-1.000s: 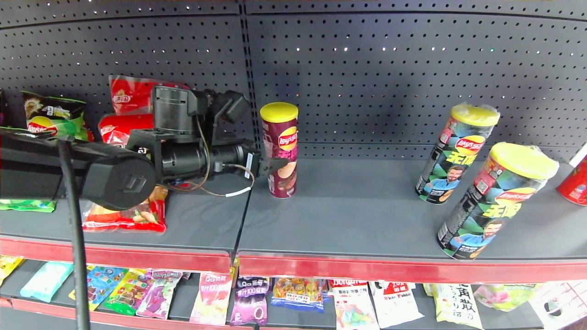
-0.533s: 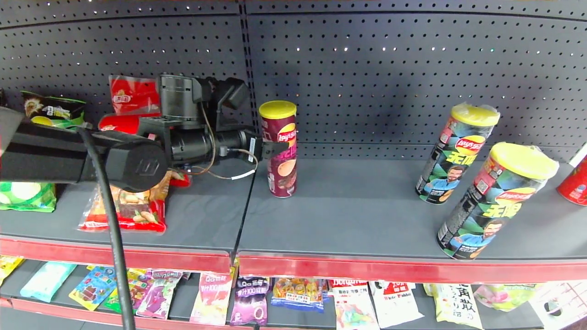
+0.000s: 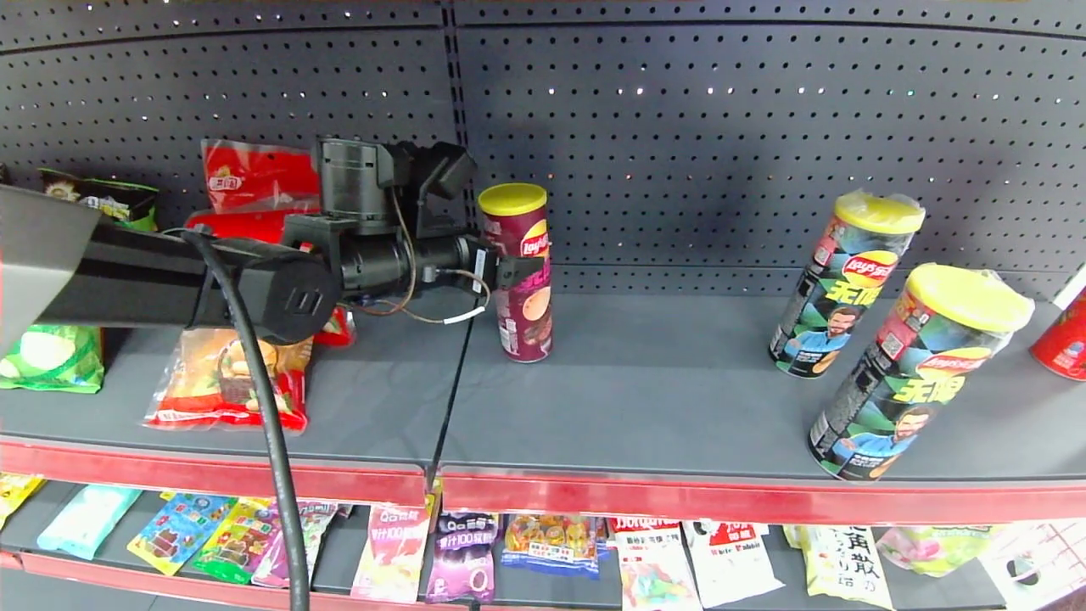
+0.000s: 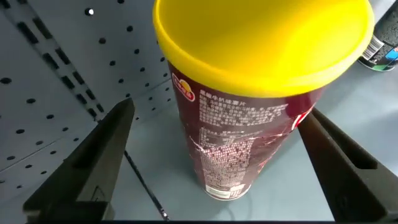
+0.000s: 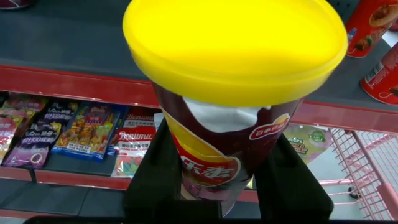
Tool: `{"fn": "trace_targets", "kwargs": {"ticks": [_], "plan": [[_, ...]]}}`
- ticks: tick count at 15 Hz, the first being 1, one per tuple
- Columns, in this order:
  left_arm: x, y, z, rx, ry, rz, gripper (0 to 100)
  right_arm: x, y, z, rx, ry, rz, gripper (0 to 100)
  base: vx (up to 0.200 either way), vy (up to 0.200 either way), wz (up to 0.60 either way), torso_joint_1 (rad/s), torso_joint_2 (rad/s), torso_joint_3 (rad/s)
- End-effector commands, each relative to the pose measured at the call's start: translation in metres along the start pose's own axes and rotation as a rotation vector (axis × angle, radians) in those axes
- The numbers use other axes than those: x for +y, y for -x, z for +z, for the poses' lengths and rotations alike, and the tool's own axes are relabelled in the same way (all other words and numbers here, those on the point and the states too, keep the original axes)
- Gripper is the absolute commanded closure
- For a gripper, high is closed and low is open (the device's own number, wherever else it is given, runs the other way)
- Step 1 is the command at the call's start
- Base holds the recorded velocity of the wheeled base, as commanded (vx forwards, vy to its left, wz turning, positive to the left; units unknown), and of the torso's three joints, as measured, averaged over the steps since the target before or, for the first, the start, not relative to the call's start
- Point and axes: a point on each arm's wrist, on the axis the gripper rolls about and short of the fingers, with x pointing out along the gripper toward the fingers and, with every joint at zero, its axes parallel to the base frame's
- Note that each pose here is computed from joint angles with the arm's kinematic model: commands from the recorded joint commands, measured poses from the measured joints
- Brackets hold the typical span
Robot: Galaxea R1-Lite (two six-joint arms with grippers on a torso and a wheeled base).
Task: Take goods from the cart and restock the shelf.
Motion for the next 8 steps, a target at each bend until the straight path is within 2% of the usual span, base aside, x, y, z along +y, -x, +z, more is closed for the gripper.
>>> {"fn": "trace_targets", "kwargs": {"ticks": [1,4,5,6,8], "plan": [[-0.005,0.001,0.003,-0.009,-0.004,-0.01,0,0.0,0.0,-0.001,0.001,0.001,0.001,100,0.0,0.0,0.0,0.0,0.0,0.0],[-0.019,-0.003,0.005,-0.005,-0.013,0.009,0,0.0,0.0,-0.001,0.001,-0.001,0.001,100,0.0,0.0,0.0,0.0,0.0,0.0],[-0.019,-0.003,0.005,-0.005,-0.013,0.009,0,0.0,0.0,-0.001,0.001,-0.001,0.001,100,0.0,0.0,0.0,0.0,0.0,0.0],[-0.028,-0.005,0.003,0.006,-0.017,0.033,0,0.0,0.0,-0.001,0.004,-0.015,0.001,100,0.0,0.0,0.0,0.0,0.0,0.0],[-0.028,-0.006,0.003,0.009,-0.019,0.056,0,0.0,0.0,-0.001,0.002,-0.018,0.001,100,0.0,0.0,0.0,0.0,0.0,0.0]]}}
